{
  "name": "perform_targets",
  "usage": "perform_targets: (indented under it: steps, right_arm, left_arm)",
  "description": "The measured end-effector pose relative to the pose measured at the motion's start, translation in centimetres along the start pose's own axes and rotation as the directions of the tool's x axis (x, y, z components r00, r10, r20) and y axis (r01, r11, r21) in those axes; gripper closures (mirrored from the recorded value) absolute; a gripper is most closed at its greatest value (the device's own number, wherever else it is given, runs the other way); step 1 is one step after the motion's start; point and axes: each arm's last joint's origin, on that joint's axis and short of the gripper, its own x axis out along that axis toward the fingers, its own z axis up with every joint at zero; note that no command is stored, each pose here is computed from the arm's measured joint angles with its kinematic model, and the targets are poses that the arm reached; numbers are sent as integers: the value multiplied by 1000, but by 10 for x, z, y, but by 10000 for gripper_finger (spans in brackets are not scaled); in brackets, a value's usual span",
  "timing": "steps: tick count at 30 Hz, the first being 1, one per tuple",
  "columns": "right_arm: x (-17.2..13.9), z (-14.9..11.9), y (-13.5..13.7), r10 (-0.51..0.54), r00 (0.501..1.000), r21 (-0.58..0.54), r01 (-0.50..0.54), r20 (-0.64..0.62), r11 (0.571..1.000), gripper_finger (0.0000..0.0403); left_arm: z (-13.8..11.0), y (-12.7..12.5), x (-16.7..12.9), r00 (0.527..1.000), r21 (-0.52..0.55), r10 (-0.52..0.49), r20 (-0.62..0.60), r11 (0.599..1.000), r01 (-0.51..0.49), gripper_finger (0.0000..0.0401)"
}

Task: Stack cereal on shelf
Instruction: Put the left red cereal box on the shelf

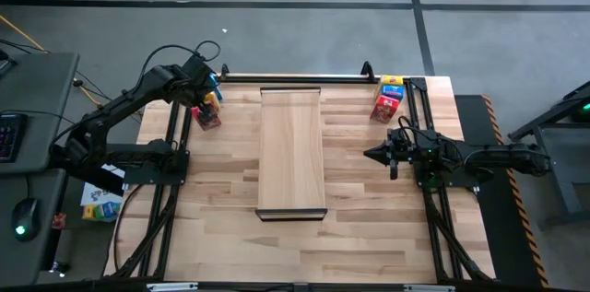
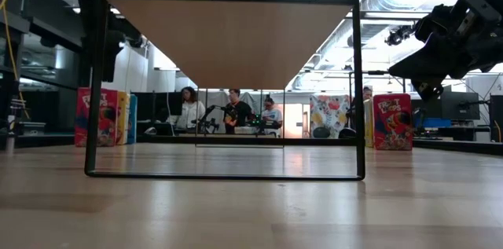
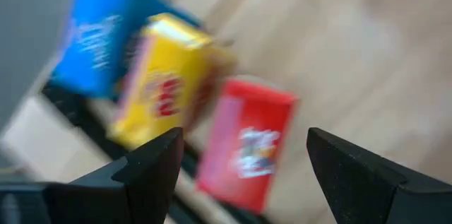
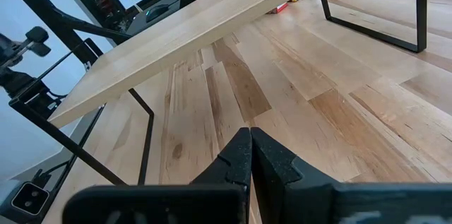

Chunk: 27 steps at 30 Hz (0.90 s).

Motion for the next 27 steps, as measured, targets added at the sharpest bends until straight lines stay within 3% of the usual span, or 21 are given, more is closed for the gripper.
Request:
perform_targets:
  steps: [2, 7, 27]
  right_arm:
    - [0, 0, 0, 0, 1000, 0, 0, 0, 1000, 402]
    - [0, 0, 0, 0, 1000, 0, 0, 0, 1000, 402]
    - [0, 0, 0, 0, 1000, 0, 0, 0, 1000, 402]
  left_arm:
    - [1, -1, 1, 1000, 14, -28, 6, 1000, 28, 109]
    - [4, 3, 7, 996, 8, 80, -41, 997, -79, 109]
    - [11, 1, 32, 980, 39, 22, -196, 999, -15, 109]
